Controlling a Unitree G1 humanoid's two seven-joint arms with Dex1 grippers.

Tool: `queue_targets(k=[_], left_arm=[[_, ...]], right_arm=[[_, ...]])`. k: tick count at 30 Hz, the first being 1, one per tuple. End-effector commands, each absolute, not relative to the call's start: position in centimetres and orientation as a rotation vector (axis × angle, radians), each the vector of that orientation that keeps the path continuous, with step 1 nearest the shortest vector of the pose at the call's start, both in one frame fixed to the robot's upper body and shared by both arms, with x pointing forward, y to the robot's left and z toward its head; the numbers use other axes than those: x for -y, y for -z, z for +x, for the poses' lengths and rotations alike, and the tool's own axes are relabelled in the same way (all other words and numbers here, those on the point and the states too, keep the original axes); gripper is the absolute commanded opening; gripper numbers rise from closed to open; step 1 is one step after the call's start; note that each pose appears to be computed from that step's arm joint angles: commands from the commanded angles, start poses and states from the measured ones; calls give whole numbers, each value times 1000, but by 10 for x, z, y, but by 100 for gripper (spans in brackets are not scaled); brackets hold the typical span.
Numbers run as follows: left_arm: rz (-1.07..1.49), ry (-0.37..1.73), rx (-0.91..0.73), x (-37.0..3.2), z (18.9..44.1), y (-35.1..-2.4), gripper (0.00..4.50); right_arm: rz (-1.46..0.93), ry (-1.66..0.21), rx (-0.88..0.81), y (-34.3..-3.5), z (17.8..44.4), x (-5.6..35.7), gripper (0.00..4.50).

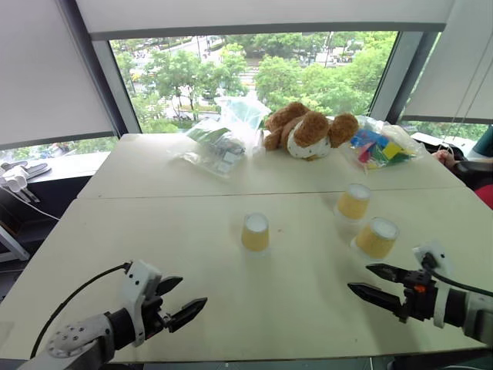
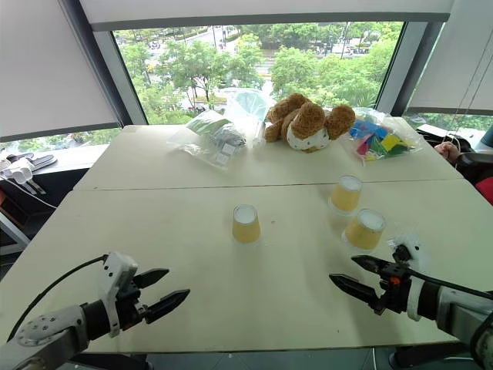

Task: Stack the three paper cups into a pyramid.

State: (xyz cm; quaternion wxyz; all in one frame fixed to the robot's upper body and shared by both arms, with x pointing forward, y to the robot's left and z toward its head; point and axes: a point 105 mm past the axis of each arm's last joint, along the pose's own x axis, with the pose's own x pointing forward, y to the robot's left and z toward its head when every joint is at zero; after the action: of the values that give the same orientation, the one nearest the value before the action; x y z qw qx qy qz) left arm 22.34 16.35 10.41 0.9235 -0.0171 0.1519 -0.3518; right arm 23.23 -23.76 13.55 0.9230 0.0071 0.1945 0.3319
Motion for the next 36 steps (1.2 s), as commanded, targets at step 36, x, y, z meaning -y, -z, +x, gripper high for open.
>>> queue_targets(k=[36], left_arm=[[81, 1060, -213, -149, 277, -175, 441]], right_arm=[[-122, -181, -72, -178, 246, 300, 450]])
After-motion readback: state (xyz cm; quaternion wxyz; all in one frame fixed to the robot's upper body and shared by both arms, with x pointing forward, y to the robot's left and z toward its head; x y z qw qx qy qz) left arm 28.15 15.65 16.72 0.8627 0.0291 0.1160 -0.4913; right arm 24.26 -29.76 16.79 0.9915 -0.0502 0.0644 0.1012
